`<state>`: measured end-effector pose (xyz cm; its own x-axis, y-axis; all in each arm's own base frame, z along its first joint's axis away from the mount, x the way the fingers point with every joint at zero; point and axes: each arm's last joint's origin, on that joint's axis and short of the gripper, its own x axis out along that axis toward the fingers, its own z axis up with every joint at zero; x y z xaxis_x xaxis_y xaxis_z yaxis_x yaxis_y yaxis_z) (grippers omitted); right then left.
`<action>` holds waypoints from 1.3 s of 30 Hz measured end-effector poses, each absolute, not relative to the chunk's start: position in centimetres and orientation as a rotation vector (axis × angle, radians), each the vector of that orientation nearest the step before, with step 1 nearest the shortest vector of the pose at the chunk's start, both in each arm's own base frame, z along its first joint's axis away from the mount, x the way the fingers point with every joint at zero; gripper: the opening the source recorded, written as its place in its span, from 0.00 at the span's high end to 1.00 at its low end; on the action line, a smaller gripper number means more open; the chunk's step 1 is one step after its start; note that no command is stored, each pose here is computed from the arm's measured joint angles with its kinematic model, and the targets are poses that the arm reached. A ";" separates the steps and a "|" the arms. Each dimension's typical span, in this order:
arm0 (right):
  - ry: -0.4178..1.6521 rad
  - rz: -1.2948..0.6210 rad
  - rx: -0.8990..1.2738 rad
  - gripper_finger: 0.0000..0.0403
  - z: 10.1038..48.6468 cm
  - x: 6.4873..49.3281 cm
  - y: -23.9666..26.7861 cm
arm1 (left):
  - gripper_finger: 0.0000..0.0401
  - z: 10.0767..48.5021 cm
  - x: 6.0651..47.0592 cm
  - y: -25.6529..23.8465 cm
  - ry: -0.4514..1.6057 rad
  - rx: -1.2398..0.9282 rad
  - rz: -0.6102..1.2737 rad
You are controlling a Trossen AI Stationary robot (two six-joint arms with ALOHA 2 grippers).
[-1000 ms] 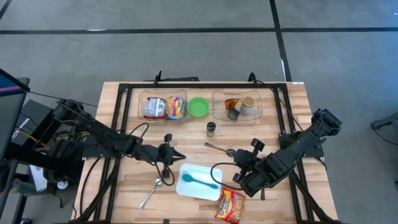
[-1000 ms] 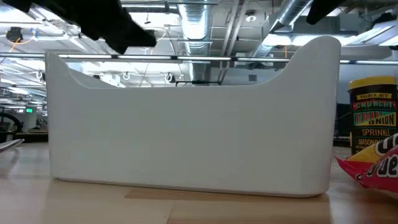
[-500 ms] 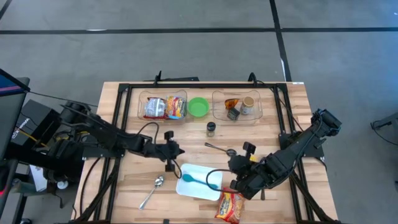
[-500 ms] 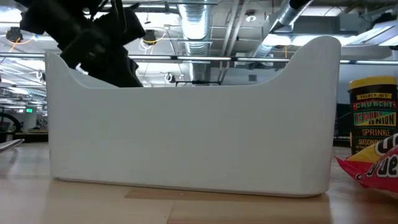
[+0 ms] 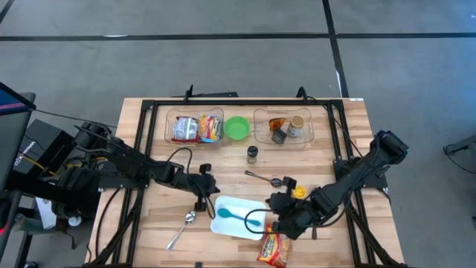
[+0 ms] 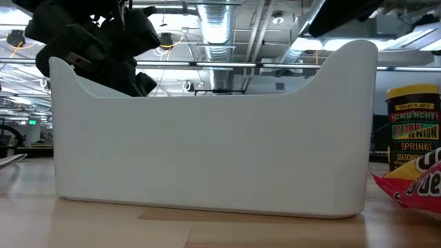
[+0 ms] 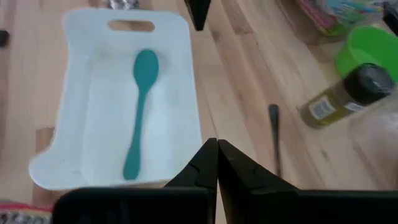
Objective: Pick & Place Food Item
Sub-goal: Adjust the white bin
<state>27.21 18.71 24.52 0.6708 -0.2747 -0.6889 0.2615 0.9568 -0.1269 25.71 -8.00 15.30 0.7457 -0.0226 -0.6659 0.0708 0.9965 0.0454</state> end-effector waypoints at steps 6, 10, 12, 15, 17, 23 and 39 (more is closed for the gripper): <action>0.736 -0.222 0.041 0.99 22.5 27.9 18.5 | 1.00 15.4 25.8 -8.0 0.720 0.067 -0.052; 0.724 -0.173 0.076 0.99 21.5 28.4 18.0 | 1.00 15.4 25.8 -8.0 0.721 0.067 -0.052; 0.737 -0.177 0.081 0.99 21.1 28.5 17.5 | 1.00 15.4 25.8 -8.0 0.722 0.064 -0.059; 0.756 -0.173 0.089 0.99 20.8 28.6 17.2 | 1.00 15.4 25.8 -8.1 0.720 0.060 -0.067; 0.763 -0.163 0.100 0.99 20.8 28.7 17.0 | 1.00 15.4 25.8 -8.1 0.715 0.058 -0.068; 0.781 -0.136 0.114 0.99 20.8 28.8 16.9 | 1.00 15.4 25.8 -8.1 0.710 0.057 -0.068; 0.852 -0.143 0.099 1.00 18.4 30.3 16.3 | 1.00 15.5 25.9 -8.1 0.706 0.050 -0.081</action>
